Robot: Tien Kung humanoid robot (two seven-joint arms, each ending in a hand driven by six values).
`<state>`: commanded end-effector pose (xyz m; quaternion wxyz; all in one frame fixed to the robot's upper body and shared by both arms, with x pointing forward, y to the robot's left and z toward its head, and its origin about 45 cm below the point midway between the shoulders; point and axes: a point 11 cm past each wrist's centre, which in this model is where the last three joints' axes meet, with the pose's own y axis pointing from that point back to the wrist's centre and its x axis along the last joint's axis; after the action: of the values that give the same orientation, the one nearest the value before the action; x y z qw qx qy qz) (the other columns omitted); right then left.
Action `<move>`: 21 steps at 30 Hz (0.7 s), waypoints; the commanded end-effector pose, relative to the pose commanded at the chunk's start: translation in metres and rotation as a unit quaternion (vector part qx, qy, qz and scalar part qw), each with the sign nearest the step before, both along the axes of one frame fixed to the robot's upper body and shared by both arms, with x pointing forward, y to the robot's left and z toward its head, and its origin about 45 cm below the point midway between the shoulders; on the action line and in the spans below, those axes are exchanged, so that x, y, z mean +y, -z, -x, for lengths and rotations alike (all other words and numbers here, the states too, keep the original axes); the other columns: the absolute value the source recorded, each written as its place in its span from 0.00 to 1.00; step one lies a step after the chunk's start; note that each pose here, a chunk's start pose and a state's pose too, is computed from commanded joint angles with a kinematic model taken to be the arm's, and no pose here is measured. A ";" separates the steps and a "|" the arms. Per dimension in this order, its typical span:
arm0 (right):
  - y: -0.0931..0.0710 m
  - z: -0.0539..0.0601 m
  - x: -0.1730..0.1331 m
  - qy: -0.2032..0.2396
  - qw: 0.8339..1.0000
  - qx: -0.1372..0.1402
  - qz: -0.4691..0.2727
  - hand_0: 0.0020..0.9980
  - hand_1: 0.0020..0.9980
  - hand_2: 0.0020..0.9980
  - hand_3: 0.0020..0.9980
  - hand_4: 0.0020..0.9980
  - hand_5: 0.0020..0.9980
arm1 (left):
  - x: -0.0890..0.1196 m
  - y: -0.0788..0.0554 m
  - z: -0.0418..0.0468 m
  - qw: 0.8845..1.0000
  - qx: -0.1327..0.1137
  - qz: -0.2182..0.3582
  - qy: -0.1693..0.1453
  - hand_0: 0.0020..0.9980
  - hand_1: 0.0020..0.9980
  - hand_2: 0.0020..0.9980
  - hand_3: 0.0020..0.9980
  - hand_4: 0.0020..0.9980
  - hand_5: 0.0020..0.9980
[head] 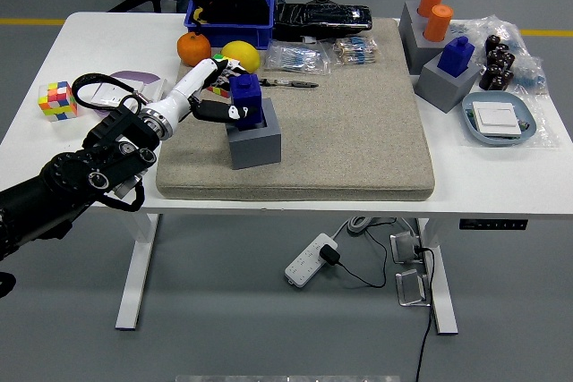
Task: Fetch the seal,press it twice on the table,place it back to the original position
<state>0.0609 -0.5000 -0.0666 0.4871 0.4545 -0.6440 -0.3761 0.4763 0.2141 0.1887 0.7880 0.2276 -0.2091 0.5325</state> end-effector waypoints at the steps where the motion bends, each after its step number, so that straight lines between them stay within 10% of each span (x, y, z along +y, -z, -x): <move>1: 0.000 0.000 0.000 0.000 1.000 0.000 0.000 0.84 0.78 0.74 0.72 0.75 0.52 | -0.001 0.001 0.0004 1.000 0.001 0.000 0.001 0.67 0.50 0.47 0.61 0.70 0.00; 21: 0.000 -0.002 0.000 0.000 1.000 -0.002 0.000 0.84 0.78 0.74 0.72 0.75 0.52 | -0.005 0.004 -0.0003 1.000 0.006 0.010 -0.006 0.68 0.56 0.52 0.62 0.70 0.00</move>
<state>0.0630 -0.4997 -0.0664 0.4856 0.4554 -0.6448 -0.3755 0.4766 0.2094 0.1851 0.7882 0.2246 -0.1978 0.5377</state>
